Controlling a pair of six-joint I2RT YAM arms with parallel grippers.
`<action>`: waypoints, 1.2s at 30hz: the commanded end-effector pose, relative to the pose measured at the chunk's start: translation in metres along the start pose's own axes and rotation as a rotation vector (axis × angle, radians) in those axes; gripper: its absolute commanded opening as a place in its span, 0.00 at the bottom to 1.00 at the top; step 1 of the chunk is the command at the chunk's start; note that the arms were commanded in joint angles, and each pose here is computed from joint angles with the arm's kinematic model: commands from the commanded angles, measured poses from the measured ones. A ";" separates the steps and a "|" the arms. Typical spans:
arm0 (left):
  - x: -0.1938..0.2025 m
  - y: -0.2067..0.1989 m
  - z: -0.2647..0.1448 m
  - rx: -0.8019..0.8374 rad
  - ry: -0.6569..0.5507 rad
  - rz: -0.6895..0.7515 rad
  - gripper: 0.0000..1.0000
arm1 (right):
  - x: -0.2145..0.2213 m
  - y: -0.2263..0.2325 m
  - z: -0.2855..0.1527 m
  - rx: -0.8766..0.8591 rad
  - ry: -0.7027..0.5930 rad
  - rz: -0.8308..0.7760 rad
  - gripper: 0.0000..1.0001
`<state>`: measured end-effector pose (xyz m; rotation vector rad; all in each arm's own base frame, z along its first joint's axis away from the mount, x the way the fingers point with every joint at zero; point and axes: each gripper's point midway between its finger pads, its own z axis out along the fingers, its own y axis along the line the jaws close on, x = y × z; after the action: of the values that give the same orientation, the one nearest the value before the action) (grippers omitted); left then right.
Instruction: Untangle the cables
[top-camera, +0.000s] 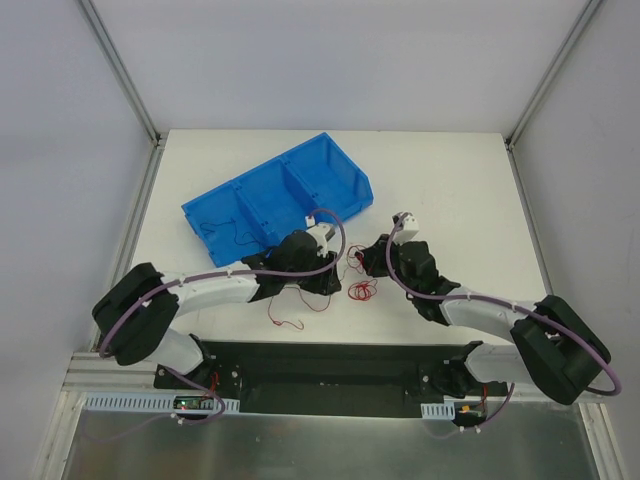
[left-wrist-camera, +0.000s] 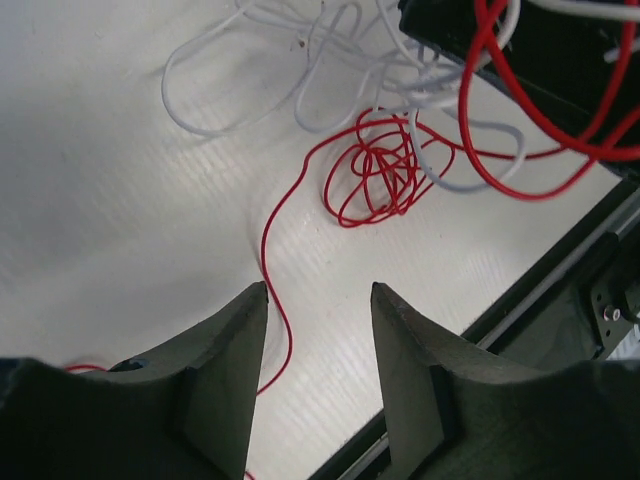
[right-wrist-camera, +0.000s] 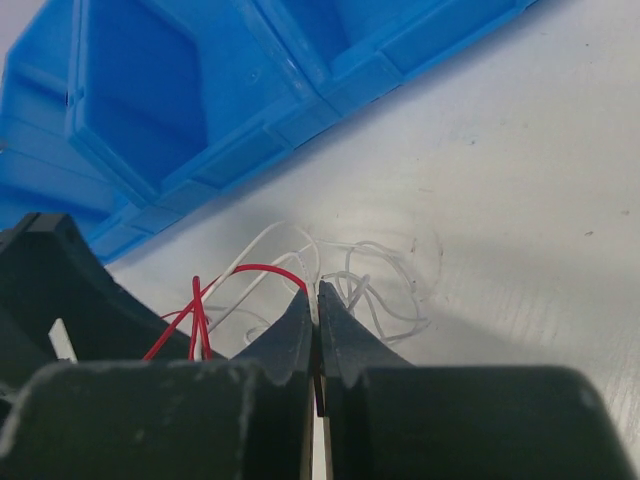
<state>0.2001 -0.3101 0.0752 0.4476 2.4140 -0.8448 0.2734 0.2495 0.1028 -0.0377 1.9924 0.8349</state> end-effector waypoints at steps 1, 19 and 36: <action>-0.029 -0.021 0.020 0.088 -0.115 -0.021 0.50 | -0.020 0.007 -0.003 -0.025 -0.085 0.017 0.01; -0.031 -0.006 0.074 0.032 -0.068 0.021 0.29 | -0.018 0.000 0.003 -0.037 -0.068 0.084 0.00; -0.053 0.014 -0.068 -0.112 -0.320 0.130 0.00 | -0.012 -0.108 -0.024 0.433 -0.198 0.428 0.01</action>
<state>0.2261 -0.3002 0.1170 0.4196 2.1811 -0.7837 0.2953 0.1826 0.0726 0.4470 2.0152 0.7004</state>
